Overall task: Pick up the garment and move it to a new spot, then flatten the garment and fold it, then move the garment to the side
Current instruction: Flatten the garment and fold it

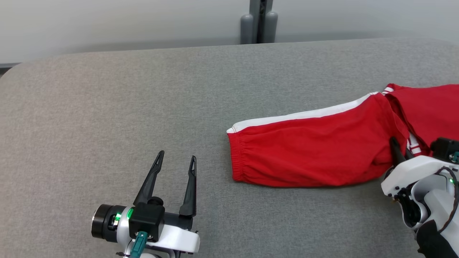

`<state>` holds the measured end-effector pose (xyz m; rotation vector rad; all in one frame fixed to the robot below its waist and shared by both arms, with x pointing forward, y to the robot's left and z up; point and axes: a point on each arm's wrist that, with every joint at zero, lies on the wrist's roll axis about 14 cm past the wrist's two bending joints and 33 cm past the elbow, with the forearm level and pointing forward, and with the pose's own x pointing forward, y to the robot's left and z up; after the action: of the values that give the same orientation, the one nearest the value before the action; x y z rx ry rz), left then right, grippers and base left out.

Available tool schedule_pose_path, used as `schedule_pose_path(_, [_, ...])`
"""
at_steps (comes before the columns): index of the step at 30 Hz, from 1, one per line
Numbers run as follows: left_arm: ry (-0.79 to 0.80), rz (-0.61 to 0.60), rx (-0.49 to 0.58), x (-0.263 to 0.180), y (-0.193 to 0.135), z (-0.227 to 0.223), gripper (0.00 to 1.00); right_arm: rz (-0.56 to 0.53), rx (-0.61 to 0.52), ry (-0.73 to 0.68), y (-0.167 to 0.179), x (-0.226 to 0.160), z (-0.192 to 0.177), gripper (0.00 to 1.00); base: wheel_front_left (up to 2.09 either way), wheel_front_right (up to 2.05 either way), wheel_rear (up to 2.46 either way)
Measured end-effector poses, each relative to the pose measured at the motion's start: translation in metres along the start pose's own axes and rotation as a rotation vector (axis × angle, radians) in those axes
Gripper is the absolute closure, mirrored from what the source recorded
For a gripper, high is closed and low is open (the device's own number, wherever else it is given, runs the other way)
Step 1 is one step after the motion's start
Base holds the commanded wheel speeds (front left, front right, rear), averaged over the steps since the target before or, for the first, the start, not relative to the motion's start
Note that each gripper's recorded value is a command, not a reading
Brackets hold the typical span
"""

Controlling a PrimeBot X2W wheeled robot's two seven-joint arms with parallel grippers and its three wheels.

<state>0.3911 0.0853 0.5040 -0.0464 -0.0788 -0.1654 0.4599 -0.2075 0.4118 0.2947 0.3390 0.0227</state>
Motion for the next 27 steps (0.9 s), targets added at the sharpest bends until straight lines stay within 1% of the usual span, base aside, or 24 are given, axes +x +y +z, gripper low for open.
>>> schedule_pose_path(4, [-0.011, -0.029, -0.003, 0.002, -0.008, 0.003, 0.0, -0.03, 0.015, -0.016, -0.013, -0.013, 0.0, 1.0, 0.0, 0.0, 0.0])
schedule_pose_path(7, [-0.013, -0.037, -0.004, 0.001, -0.011, 0.004, 0.0, -0.038, -0.006, -0.022, -0.018, -0.016, 0.002, 1.0, 0.0, 0.0, 0.0])
schedule_pose_path(12, [-0.018, -0.021, -0.004, -0.002, -0.006, 0.007, 0.0, -0.024, -0.012, -0.028, -0.012, -0.017, 0.001, 1.0, 0.0, 0.0, 0.0])
schedule_pose_path(17, [-0.024, 0.005, 0.0, -0.009, 0.001, 0.011, 0.0, 0.037, -0.01, -0.073, 0.012, -0.014, 0.011, 1.0, 0.0, 0.0, 0.0])
schedule_pose_path(27, [-0.034, 0.044, 0.005, -0.019, 0.011, 0.016, 0.0, 0.234, -0.039, -0.122, 0.089, -0.013, 0.018, 1.0, 0.0, 0.0, 0.0])
